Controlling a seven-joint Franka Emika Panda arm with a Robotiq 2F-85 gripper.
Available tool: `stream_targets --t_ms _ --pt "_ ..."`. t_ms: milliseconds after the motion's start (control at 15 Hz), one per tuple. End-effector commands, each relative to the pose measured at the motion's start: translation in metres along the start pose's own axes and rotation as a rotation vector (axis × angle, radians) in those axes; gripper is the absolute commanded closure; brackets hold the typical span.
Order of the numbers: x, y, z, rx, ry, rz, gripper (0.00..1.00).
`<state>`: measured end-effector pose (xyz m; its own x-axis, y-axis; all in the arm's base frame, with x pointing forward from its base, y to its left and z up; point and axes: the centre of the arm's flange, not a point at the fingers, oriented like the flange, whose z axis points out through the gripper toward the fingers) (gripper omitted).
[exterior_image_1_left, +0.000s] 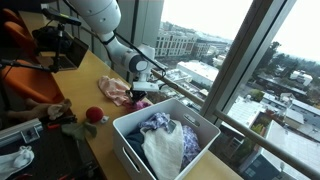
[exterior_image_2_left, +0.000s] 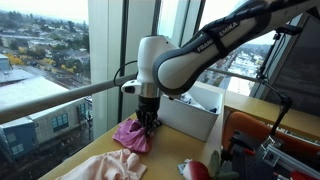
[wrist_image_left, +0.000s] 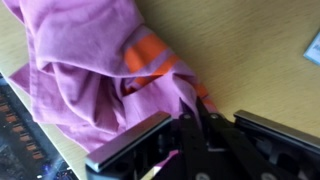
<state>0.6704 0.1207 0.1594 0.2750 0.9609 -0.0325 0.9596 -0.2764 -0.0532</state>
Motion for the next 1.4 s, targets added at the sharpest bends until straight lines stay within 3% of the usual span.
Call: stream_targets --t_ms 0,400,1000,1333 --pt "-0.030 0.010 -0.047 -0.030 -0.024 0.030 1.00" --pt "-0.088 0.034 -0.144 -0.128 -0.037 0.088 0.99" --pt "-0.223 0.072 -0.334 -0.334 -0.027 0.214 0.99" --pt "-0.266 0.085 -0.385 -0.395 -0.029 0.250 0.99"
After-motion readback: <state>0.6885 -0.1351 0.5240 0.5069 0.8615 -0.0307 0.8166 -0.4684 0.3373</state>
